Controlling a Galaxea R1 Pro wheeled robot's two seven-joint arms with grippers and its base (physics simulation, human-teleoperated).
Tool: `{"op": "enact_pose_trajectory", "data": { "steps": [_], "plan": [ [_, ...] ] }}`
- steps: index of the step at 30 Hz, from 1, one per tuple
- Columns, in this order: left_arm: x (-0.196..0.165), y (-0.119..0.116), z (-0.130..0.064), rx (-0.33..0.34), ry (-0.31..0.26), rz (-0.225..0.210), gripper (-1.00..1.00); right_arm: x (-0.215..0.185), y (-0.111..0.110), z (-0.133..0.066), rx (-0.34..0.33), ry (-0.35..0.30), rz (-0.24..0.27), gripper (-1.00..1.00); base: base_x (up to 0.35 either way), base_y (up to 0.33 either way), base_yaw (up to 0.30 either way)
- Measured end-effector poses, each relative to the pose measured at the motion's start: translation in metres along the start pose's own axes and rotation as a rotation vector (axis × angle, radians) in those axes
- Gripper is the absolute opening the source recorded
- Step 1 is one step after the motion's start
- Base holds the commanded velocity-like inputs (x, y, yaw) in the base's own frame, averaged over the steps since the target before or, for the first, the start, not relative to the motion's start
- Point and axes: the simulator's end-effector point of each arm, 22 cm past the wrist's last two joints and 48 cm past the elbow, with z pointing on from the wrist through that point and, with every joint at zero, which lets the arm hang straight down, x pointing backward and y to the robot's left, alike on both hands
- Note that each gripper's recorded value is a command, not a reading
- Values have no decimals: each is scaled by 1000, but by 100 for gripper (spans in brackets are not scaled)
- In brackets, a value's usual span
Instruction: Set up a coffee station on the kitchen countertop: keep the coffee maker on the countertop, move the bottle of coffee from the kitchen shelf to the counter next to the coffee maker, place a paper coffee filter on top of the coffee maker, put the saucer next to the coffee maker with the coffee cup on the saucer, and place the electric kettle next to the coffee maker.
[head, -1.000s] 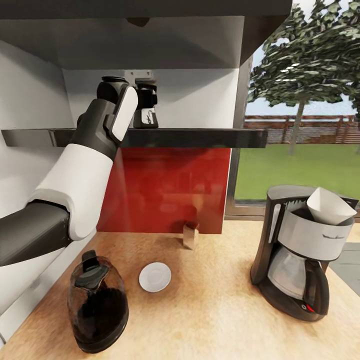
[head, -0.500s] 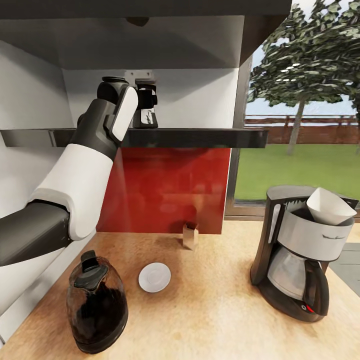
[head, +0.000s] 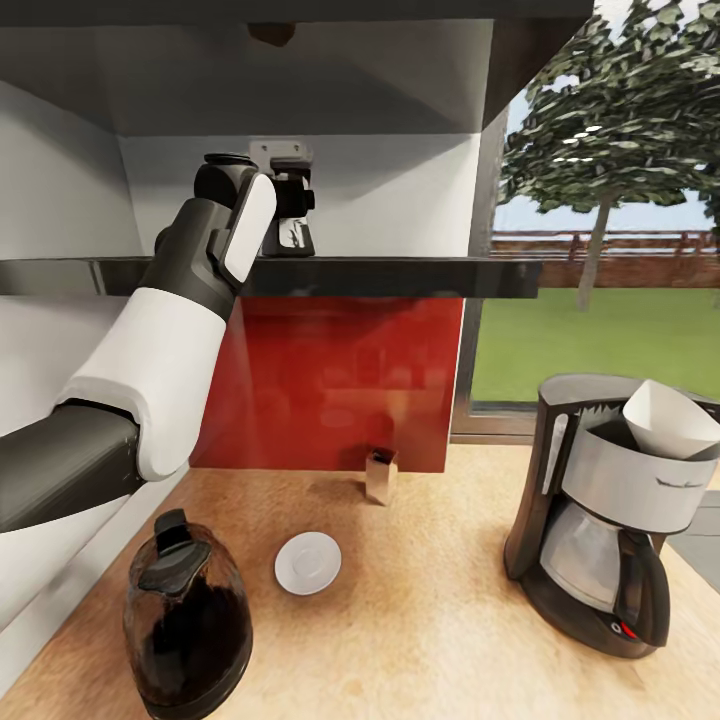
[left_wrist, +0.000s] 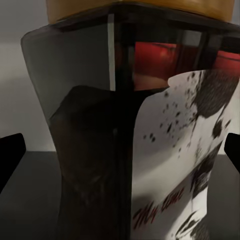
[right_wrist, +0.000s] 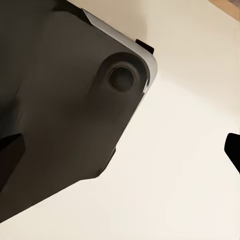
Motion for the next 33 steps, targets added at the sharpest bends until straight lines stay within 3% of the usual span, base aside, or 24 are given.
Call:
{"op": "enact_pose_trajectory", "data": {
  "steps": [23,24,33],
  "plan": [
    [0,0,0,1,0,0,100,0,0,0,0,0,0,100,48,0,0],
    [0,0,0,1,0,0,-100,0,0,0,0,0,0,100,1,0,0],
    [0,0,0,1,0,-1,-100,0,0,0,0,1,0,100,0,0,0]
  ]
}}
